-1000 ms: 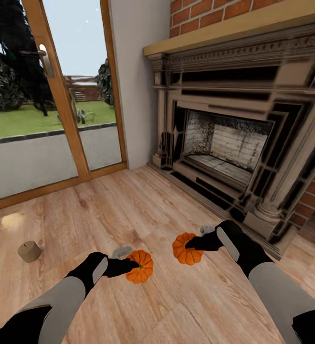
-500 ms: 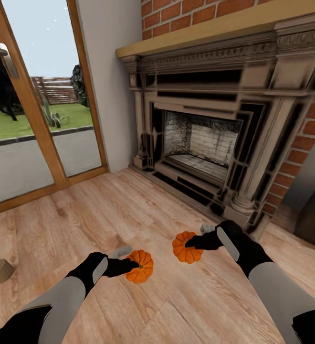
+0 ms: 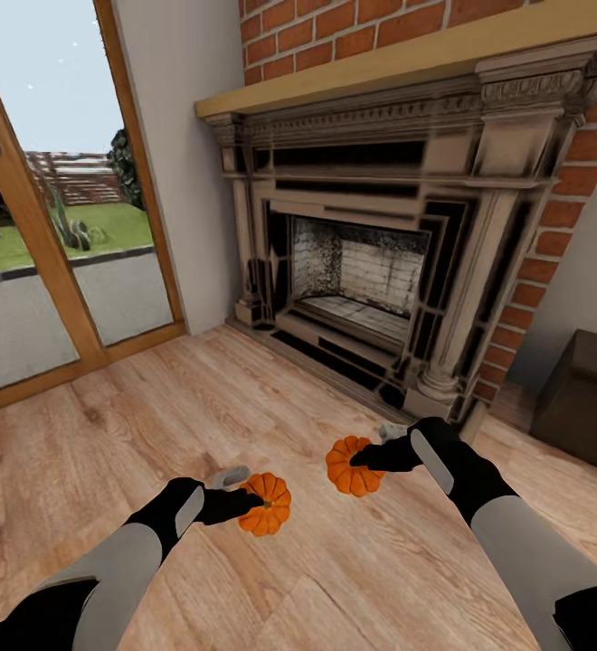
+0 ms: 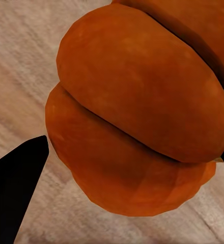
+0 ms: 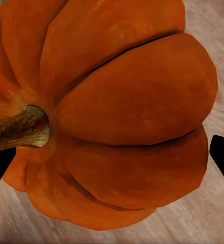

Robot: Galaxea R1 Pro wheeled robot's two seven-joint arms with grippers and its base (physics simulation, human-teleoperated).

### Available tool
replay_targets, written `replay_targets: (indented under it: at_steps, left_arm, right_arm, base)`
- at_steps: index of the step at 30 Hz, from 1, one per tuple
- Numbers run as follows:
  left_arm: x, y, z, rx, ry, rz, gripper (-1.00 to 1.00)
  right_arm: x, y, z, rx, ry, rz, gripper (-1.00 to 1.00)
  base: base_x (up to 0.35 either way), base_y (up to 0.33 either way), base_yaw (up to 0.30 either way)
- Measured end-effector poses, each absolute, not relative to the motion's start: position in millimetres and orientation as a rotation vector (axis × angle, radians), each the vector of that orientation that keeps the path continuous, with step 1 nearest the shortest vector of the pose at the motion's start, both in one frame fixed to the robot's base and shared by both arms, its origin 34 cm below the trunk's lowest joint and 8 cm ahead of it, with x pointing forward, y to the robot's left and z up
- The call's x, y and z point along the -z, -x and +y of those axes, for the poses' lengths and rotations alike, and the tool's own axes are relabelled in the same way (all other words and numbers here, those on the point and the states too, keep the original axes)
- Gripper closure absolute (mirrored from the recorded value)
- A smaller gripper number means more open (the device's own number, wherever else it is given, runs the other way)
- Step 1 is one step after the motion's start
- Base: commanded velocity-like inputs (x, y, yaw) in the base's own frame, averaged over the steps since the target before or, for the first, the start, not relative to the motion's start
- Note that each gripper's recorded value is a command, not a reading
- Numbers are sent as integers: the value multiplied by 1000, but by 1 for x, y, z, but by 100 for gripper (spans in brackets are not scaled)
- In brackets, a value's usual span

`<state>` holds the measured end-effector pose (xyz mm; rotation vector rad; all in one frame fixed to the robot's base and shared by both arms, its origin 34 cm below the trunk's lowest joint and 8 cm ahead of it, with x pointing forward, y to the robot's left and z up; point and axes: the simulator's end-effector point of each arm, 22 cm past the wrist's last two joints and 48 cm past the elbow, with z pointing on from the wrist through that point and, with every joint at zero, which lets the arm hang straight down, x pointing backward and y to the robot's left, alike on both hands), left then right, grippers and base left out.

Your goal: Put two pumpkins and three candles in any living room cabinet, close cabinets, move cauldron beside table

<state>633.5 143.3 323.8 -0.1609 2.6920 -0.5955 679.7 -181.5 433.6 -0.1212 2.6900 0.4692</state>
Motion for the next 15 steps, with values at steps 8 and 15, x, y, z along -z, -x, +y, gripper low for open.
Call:
replay_targets:
  at_steps: [8, 15]
  left_arm:
    - [-324, -634, 143, 594, 159, 2691, 100]
    - [-325, -634, 143, 595, 158, 2689, 100]
  right_arm:
    - [-439, -690, -180, -461, 127, 2635, 100]
    - [-442, -695, -179, -462, 124, 2610, 100]
  base:
    - [0, 0, -2]
    - [0, 0, -85]
